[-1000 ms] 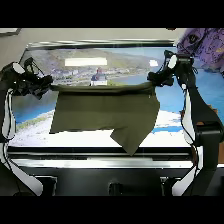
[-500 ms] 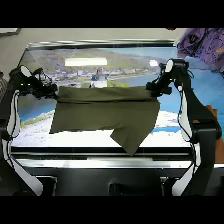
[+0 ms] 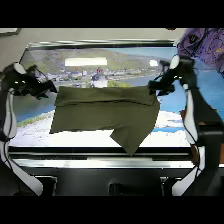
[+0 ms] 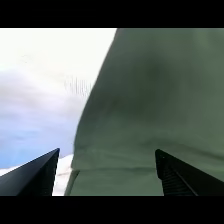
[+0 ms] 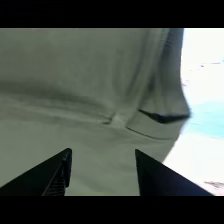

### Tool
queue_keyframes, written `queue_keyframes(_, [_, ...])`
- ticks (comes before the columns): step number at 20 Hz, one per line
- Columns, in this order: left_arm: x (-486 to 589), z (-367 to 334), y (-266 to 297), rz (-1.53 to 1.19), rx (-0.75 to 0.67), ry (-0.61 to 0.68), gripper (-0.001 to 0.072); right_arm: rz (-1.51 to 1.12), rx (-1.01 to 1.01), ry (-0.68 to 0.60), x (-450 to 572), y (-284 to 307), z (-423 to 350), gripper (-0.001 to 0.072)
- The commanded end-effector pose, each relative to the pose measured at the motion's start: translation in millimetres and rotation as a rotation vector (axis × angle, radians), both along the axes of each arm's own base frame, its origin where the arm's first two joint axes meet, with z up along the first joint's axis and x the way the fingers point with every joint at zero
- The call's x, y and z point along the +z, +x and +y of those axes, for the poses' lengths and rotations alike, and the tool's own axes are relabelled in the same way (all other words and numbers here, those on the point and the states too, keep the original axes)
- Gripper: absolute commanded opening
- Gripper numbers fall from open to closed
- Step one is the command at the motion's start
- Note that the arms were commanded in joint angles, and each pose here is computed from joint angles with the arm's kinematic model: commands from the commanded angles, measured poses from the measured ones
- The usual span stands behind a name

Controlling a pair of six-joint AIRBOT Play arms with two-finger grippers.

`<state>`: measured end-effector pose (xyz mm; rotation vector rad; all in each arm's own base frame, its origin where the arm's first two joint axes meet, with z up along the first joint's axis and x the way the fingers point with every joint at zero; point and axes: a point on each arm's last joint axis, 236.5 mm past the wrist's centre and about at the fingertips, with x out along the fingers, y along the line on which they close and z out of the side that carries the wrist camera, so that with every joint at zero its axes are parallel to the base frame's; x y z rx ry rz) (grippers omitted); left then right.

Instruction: Fold the clothes and pants, and hang the long-sleeved shirts on hangers.

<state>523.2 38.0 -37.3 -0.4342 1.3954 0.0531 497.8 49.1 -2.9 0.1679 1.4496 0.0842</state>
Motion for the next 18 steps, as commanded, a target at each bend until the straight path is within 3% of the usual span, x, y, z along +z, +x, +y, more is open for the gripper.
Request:
queue_keyframes(1, [53, 51, -26, -0.049, 0.073, 0.082, 0.0690, -0.095, -0.014, 0.037, 58, -14, -42, 0.0479])
queue_keyframes(7, [45, 81, -125, -0.060, 0.279, 0.030, 0.0689, 0.057, -0.168, 0.403, 16, -141, -48, 0.0477])
queue_keyframes(13, [7, 62, -172, 0.045, 0.289, -0.003, 0.0668, 0.150, -0.286, 0.643, -46, -215, 21, 0.0476])
queue_keyframes(18, [7, 62, -171, 0.042, 0.290, -0.001, 0.0669, 0.196, -0.355, 0.686, -77, -241, 37, 0.0476])
